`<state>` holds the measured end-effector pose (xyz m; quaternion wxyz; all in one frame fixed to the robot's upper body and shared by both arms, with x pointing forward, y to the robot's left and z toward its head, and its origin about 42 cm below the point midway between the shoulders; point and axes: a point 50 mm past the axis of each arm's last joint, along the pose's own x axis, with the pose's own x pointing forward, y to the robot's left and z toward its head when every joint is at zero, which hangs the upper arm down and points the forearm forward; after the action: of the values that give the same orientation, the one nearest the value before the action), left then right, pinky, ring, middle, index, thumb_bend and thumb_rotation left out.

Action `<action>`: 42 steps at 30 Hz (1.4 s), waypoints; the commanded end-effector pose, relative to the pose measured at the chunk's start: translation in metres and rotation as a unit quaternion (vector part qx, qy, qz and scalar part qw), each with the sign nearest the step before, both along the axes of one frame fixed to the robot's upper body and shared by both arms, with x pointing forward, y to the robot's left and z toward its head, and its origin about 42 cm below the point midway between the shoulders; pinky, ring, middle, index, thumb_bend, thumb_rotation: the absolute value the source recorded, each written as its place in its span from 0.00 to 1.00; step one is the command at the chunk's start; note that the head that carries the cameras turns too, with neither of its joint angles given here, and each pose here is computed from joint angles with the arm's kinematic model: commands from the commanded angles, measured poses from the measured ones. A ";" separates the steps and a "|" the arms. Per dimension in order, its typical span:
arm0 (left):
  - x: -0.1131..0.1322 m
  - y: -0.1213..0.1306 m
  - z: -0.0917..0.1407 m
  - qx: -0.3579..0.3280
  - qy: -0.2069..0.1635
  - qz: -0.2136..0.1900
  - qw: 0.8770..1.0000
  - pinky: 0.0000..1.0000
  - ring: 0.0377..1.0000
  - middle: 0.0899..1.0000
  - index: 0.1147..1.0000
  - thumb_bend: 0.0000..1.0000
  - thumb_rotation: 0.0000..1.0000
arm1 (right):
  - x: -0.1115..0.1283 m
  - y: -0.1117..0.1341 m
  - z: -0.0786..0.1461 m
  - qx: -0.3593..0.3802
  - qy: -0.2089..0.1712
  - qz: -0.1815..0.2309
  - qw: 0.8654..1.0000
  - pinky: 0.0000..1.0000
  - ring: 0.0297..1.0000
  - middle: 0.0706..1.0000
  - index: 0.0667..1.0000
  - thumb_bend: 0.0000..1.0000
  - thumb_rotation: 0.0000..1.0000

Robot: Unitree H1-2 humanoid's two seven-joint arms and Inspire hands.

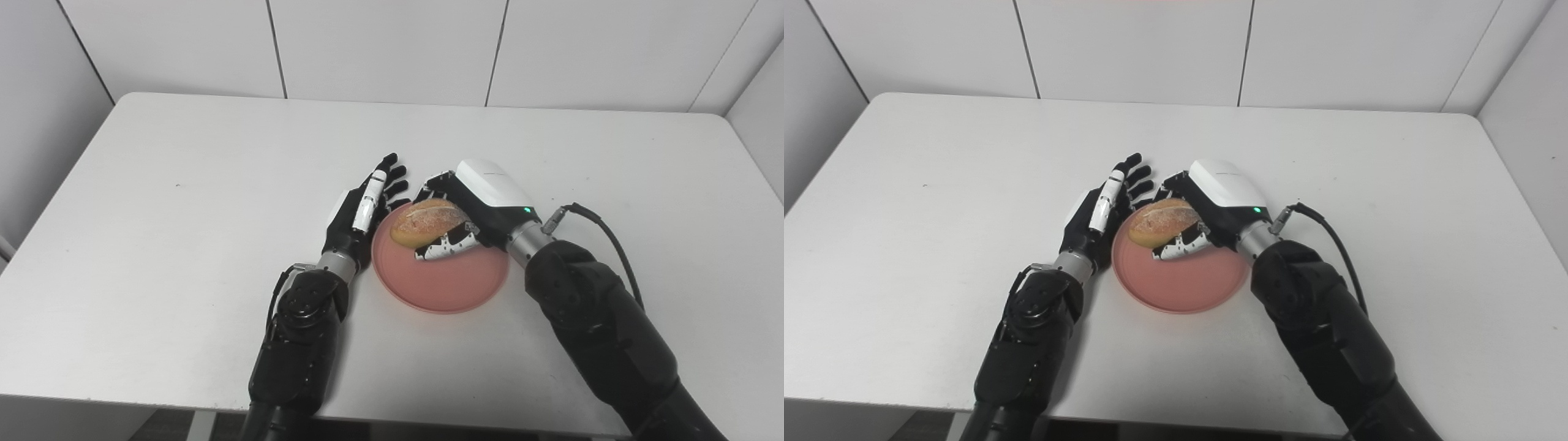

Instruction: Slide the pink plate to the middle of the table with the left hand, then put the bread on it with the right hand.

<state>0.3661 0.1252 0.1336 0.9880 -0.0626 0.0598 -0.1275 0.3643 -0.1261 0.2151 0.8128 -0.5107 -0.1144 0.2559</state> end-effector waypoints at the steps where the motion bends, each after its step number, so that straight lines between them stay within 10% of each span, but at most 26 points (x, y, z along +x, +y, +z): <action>1: 0.001 -0.001 0.007 0.001 -0.004 0.002 1.000 0.91 0.91 0.92 0.91 0.32 1.00 | 0.004 -0.001 0.011 -0.005 -0.034 0.010 0.999 0.37 0.43 0.48 0.45 0.50 0.14; 15: 0.001 -0.001 0.008 0.002 -0.002 0.000 1.000 0.92 0.91 0.92 0.91 0.33 1.00 | -0.001 -0.002 -0.004 -0.017 -0.003 0.008 1.000 0.31 0.35 0.39 0.45 0.50 0.14; 30: 0.001 0.001 0.008 0.001 -0.002 -0.001 1.000 0.92 0.91 0.92 0.91 0.33 1.00 | -0.005 -0.002 -0.006 -0.070 0.006 0.017 0.997 0.42 0.50 0.56 0.46 0.51 0.16; 32: 0.001 0.001 0.008 0.003 -0.003 0.000 1.000 0.92 0.90 0.91 0.90 0.33 1.00 | -0.006 -0.003 -0.006 -0.079 0.009 0.017 0.997 0.47 0.58 0.65 0.66 0.62 0.33; 42: 0.002 0.001 0.008 0.006 -0.004 -0.003 1.000 0.91 0.90 0.91 0.91 0.34 1.00 | -0.009 -0.006 0.002 -0.100 0.010 0.025 0.995 0.55 0.73 0.80 0.79 0.75 0.46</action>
<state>0.3641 0.1271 0.1346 0.9878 -0.0621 0.0644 -0.1271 0.3509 -0.1299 0.2015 0.7596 -0.5732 -0.0782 0.2970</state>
